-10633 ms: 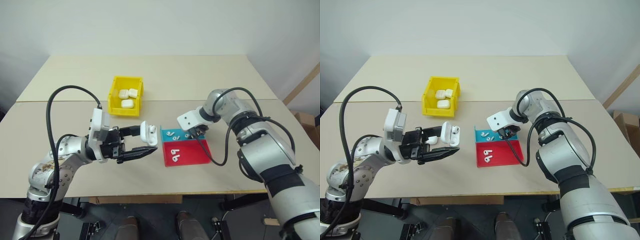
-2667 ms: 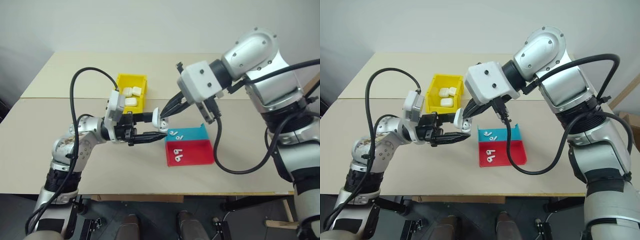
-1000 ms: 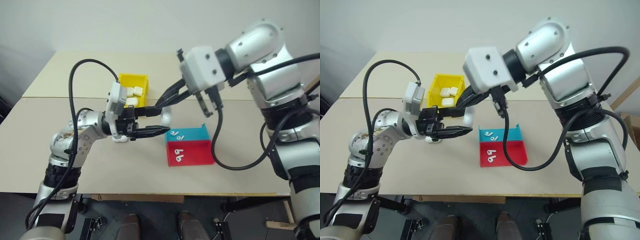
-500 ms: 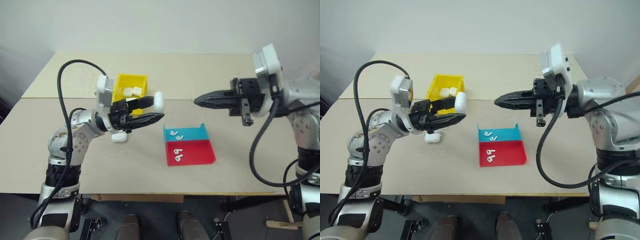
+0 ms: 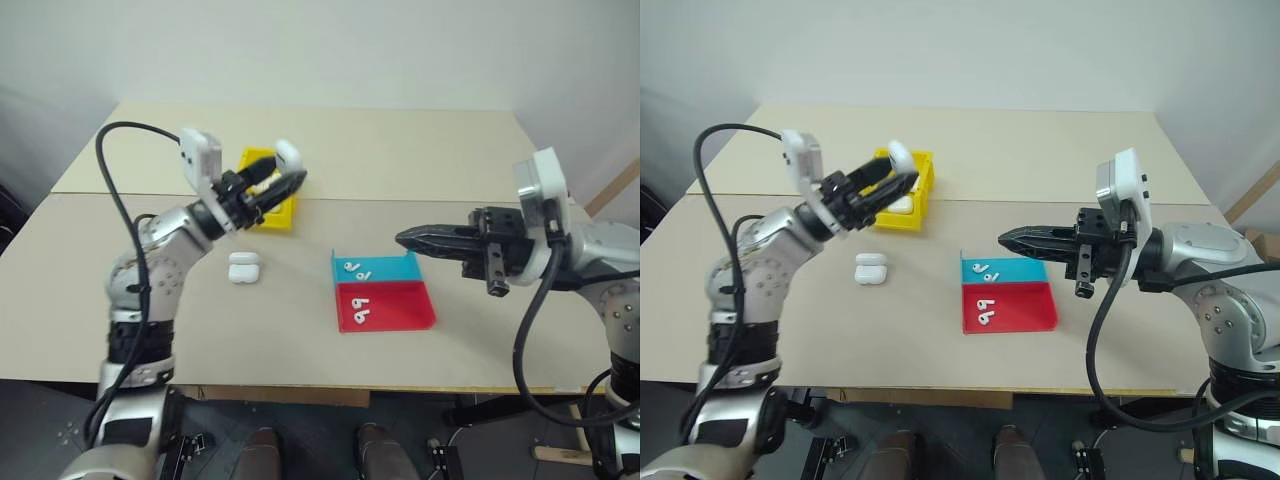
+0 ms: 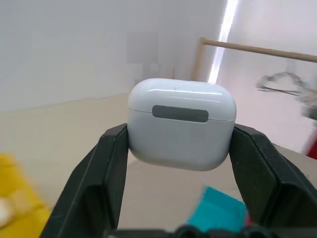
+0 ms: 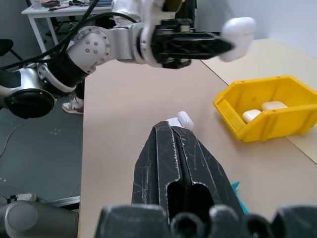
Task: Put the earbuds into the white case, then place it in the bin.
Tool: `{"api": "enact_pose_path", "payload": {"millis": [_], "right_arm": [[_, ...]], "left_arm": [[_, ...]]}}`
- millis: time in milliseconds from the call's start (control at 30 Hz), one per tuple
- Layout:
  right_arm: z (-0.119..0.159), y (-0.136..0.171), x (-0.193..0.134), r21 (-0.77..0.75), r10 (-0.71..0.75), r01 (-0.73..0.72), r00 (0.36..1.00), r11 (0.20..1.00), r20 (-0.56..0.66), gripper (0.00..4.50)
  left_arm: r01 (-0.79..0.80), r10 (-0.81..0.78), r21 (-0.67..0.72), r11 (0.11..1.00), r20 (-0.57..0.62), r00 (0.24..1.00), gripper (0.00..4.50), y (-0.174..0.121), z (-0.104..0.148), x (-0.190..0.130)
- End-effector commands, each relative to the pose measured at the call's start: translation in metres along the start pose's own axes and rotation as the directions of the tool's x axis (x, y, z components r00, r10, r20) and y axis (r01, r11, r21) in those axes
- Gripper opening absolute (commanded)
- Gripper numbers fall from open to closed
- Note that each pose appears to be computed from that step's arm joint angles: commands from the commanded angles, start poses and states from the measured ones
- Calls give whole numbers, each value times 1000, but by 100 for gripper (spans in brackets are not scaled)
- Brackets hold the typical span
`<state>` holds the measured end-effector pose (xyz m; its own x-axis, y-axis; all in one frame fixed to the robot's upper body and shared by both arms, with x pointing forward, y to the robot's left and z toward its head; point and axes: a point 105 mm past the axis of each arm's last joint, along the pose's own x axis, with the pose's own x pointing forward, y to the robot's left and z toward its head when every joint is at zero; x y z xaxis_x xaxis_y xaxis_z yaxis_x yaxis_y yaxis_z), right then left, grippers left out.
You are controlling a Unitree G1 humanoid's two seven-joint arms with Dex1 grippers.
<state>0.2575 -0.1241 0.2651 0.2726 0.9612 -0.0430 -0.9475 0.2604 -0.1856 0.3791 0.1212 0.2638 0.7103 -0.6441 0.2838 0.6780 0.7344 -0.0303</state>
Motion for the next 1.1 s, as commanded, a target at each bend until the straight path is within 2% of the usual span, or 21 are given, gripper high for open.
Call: {"api": "enact_pose_path", "payload": {"millis": [33,100,233,400,433,500,533,700,833,967,1100], "right_arm": [[12,6,-2,-39,-9,10,1000,999,30,2],[12,6,-1,-39,-18,20,999,999,33,2],[13,5,0,-42,-37,38,999,998,36,2],[15,6,0,-50,-50,52,998,997,41,2],[16,6,-1,-54,-57,59,997,997,43,0],[17,6,-2,-57,-67,70,997,996,47,0],[18,7,-3,-59,-73,76,996,995,52,0],[31,12,-7,-67,-63,72,990,995,123,0],[21,3,-12,-67,-134,142,985,988,110,0],[-11,-9,-17,-49,-258,258,966,965,20,0],[-34,-3,-26,-80,-279,275,959,958,-54,0]], "left_arm": [[-295,295,106,950,11,955,279,33,0,20],[-392,400,180,902,-10,917,279,46,-12,31],[-532,566,246,810,-90,819,279,72,-39,48],[-564,619,285,775,-159,769,279,80,-57,59],[-553,608,278,785,-171,776,351,79,-59,61],[-540,593,275,795,-164,789,409,78,-58,63],[-529,576,264,807,-154,803,443,77,-54,65],[-416,440,227,881,-65,896,447,69,-26,63],[-240,253,203,949,-41,967,447,53,-4,44],[10,7,224,975,-76,997,447,26,6,-2],[209,-172,220,953,-177,969,447,1,4,-58]]}}
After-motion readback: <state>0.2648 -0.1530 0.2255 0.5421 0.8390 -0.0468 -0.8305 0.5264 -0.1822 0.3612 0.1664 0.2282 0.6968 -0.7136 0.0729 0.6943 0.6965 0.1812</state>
